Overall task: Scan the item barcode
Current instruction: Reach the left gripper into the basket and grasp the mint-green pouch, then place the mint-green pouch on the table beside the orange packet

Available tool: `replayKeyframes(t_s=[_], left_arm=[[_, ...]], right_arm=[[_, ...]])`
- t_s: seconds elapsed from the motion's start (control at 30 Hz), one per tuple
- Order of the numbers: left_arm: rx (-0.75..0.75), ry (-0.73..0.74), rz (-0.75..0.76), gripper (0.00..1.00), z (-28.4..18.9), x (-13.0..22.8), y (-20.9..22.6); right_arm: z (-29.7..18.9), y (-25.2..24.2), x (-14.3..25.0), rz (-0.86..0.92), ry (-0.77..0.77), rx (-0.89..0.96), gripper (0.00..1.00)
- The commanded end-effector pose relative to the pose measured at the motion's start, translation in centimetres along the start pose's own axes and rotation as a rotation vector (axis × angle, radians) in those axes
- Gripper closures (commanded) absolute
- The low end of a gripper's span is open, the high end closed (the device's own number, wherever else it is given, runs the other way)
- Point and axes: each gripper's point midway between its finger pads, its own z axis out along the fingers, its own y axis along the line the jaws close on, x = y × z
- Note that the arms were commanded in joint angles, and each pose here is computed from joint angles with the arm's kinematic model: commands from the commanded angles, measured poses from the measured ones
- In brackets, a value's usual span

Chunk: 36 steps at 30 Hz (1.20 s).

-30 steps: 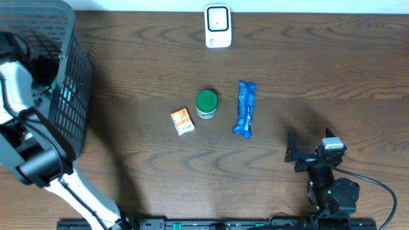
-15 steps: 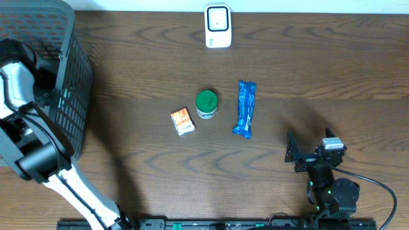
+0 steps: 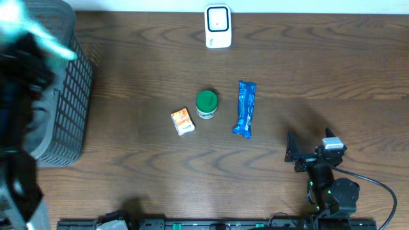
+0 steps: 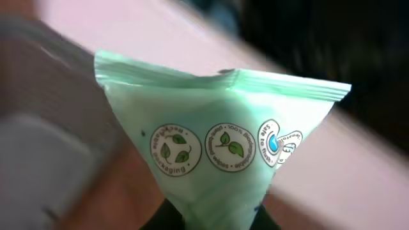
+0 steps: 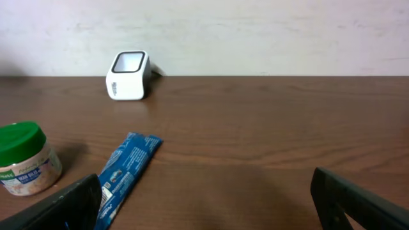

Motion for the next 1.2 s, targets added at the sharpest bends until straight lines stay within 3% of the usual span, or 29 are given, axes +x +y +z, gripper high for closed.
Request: replayKeyframes(t_s=[0.0,0.13,0.3,0.5,0.7,0.77,0.8,0.9,1.0,1.1,1.17], left_arm=[[-0.053,0.366,0.142,0.87,6.2,10.4,0.5],[-0.315,0.567,0.195,0.87,9.5,18.6,4.8],[-0.443,0.796,0.206,0.87,14.2,28.4,8.4],[-0.47,0.965,0.159,0.87,19.6,36.9,10.3],[-0.509,1.026,0.149,0.86,20.8,40.1,11.9],[-0.497,1.019,0.173,0.37,21.0,39.8,11.8],[-0.464,1.011,0.227,0.02,21.2,39.0,11.5],[-0.406,0.956,0.294,0.02,21.3,35.3,9.1],[-0.275,0.793,0.319,0.02,20.3,27.8,3.9],[-0.152,0.563,0.322,0.02,18.2,19.9,-0.8],[-0.085,0.336,0.302,0.02,16.2,13.5,-3.7]], right_arm=[[0.0,0.2,0.1,-0.012,0.002,-0.007,0.01],[0.0,0.2,0.1,-0.012,0.002,-0.007,0.01],[0.0,0.2,0.1,-0.012,0.002,-0.007,0.01],[0.0,0.2,0.1,-0.013,0.002,-0.007,0.01],[0.0,0.2,0.1,-0.013,0.002,-0.007,0.01],[0.0,0.2,0.1,-0.013,0.002,-0.007,0.01],[0.0,0.2,0.1,-0.012,0.002,-0.007,0.01],[0.0,0.2,0.1,-0.013,0.002,-0.007,0.01],[0.0,0.2,0.1,-0.013,0.002,-0.007,0.01],[0.0,0.2,0.1,-0.013,0.002,-0.007,0.01],[0.0,0.2,0.1,-0.013,0.002,-0.007,0.01]])
